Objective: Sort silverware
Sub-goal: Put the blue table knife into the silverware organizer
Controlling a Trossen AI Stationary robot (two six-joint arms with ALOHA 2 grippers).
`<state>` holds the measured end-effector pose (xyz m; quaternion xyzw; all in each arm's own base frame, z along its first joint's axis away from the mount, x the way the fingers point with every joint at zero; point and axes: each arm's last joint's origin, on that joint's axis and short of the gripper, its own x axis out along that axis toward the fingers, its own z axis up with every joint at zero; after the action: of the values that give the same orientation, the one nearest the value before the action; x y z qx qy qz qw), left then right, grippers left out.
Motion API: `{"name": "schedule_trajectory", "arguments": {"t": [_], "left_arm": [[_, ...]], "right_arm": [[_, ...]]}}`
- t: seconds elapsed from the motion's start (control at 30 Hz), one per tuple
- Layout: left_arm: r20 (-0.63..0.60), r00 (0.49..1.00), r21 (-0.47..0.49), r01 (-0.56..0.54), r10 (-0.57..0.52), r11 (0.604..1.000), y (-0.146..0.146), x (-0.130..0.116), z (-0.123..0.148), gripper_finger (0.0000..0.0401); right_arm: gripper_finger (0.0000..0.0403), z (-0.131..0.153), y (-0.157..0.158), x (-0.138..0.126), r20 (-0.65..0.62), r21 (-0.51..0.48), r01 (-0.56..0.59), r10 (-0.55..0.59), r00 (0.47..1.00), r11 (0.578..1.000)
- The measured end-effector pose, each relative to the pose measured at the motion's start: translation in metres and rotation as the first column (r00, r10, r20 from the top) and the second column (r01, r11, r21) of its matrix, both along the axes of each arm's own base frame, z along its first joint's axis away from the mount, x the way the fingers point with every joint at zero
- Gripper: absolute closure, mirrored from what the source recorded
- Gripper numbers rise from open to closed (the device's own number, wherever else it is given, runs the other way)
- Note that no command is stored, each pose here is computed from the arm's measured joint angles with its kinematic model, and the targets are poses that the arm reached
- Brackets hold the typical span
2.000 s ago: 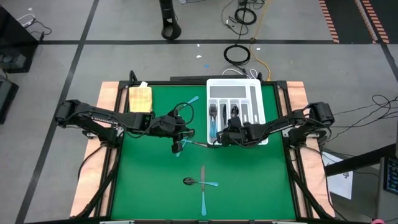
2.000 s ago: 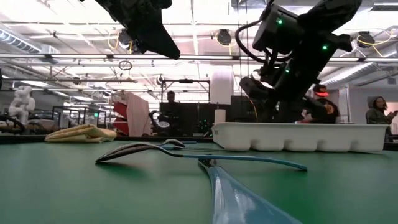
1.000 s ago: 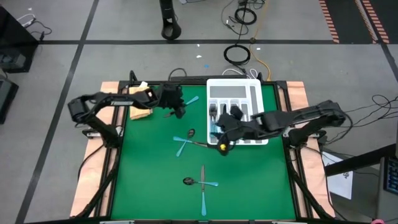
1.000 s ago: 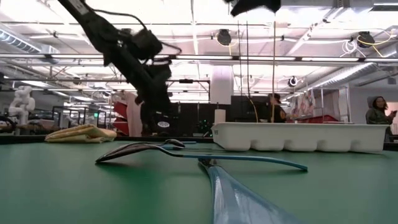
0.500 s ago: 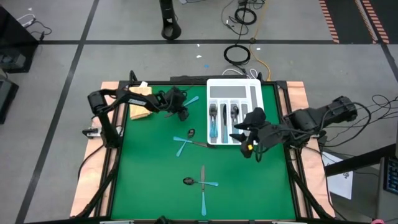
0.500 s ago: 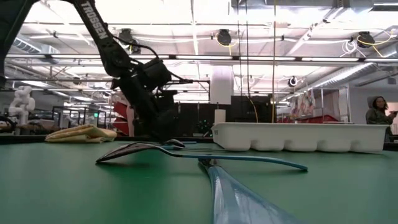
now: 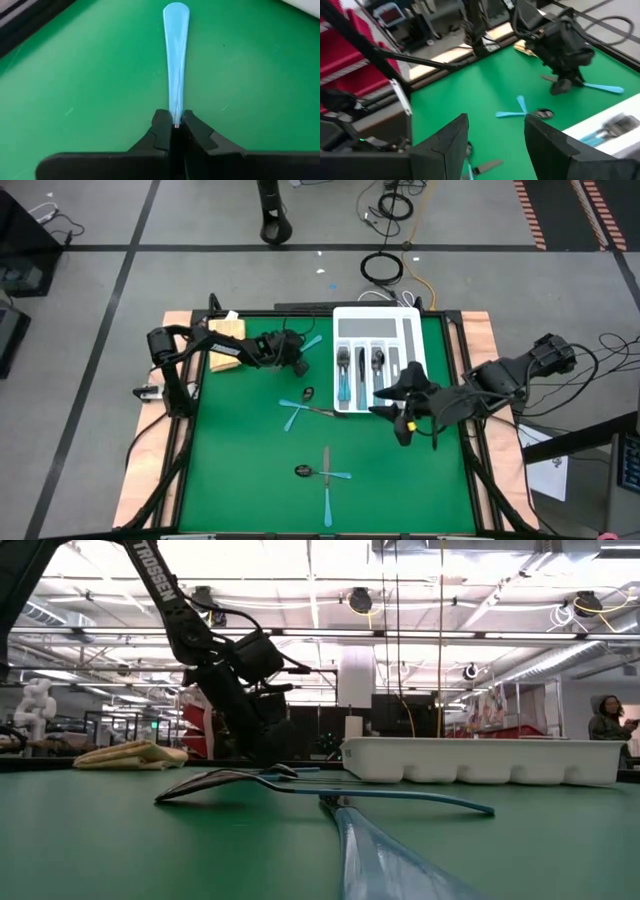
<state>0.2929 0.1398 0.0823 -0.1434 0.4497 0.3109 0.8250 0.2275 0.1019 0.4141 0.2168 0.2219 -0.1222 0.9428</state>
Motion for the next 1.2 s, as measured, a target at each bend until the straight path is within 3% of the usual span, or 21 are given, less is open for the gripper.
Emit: {"name": "schedule_trajectory", "arguments": {"t": [0.13,0.27,0.47,0.63,0.77,0.9,1.03,1.2], "left_arm": [[0.046,0.999,-0.057,0.021,-0.018,0.998,-0.001,0.0,0.006,0.0377],[0.077,0.995,-0.113,0.076,-0.067,0.991,-0.012,-0.004,0.029,0.0379],[0.071,0.994,-0.132,0.092,-0.083,0.987,-0.021,-0.016,0.059,0.04],[0.059,0.985,-0.081,0.168,-0.164,0.982,-0.034,-0.02,0.077,0.04],[0.054,0.97,-0.042,0.241,-0.239,0.97,-0.047,-0.023,0.091,0.04],[-0.025,0.987,-0.009,0.155,-0.156,0.988,-0.053,-0.037,0.103,0.04],[0.003,0.991,0.001,0.134,-0.134,0.991,-0.056,-0.053,0.117,0.04],[0.058,0.995,0.031,0.078,-0.08,0.996,-0.061,-0.071,0.133,0.04]], "right_arm": [[0.0222,0.003,0.004,0.0,0.027,-0.01,-0.024,0.024,0.999,1.0],[0.0222,-0.001,0.002,-0.001,-0.008,-0.047,-0.012,0.012,1.0,0.999],[0.0222,-0.003,-0.003,-0.004,-0.025,-0.193,0.066,-0.072,0.997,0.979],[0.0222,-0.009,-0.015,-0.002,-0.094,-0.375,0.096,-0.141,0.986,0.922],[0.0222,-0.023,-0.046,0.028,-0.209,-0.515,0.062,-0.196,0.958,0.855],[0.0222,-0.042,-0.086,0.078,-0.287,-0.508,-0.107,-0.051,0.956,0.855],[0.0222,-0.066,-0.127,0.12,-0.264,-0.414,-0.308,0.211,0.941,0.857],[0.0222,-0.115,-0.175,0.159,-0.332,-0.445,-0.411,0.28,0.901,0.795]]}}
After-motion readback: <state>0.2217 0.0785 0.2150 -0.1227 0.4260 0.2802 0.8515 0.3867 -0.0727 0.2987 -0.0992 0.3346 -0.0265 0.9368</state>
